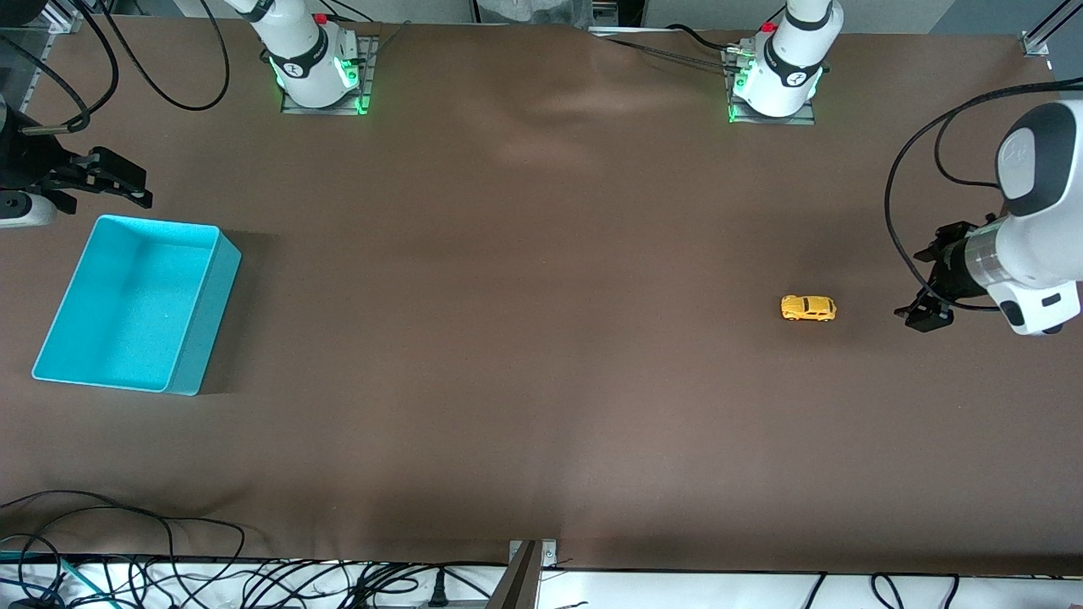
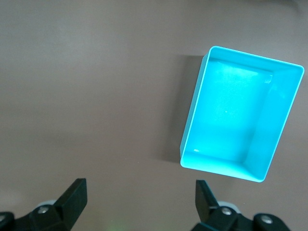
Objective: Wind up and store yellow beetle car
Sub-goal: 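Lower the left gripper over the yellow beetle car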
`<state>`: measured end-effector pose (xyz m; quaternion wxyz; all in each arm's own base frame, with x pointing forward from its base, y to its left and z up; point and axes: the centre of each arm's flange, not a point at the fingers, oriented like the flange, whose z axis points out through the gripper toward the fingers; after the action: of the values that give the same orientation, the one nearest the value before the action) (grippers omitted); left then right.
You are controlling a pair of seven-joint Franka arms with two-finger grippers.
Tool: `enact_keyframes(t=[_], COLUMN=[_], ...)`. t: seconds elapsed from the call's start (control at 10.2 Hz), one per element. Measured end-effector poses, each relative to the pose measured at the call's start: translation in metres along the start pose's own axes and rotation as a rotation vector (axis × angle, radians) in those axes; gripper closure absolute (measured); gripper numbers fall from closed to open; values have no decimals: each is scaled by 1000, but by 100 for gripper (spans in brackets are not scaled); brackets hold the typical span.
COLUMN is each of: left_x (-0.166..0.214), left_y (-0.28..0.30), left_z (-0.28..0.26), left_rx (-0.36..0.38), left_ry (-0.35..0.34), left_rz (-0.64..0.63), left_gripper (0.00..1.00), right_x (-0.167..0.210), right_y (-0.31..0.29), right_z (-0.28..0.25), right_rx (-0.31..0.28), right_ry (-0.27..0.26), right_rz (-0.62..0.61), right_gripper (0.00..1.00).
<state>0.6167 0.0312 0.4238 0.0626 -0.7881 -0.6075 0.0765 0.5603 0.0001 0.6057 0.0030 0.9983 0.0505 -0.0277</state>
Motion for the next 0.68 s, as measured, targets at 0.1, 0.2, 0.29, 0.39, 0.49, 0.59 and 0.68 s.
enact_keyframes(t=[0.1,0.2,0.29,0.39,0.49,0.59,0.68], left_x=[6,10,13,16,19,19,18], left_y=[6,11,13,13,12,10,7], left_z=[16,35,51,67,82,100,117], left_rx=[-1,-13,-33,-56,-77,-95,-105], left_ry=[-14,-25,-35,-36,-34,-32,-32], left_rz=[-58,-94,-130,-176,-224,-275,-310], left_gripper=[0,0,0,0,0,0,0], right_x=[0,0,0,0,0,0,0], right_y=[0,0,0,0,0,0,0], right_z=[0,0,0,0,0,0,0], right_rx=[0,0,0,0,0,0,0], right_ry=[0,-1,-1,-1,-1,-1,-1], right_rz=[0,0,0,0,0,0,0], right_gripper=[0,0,0,0,0,0,0])
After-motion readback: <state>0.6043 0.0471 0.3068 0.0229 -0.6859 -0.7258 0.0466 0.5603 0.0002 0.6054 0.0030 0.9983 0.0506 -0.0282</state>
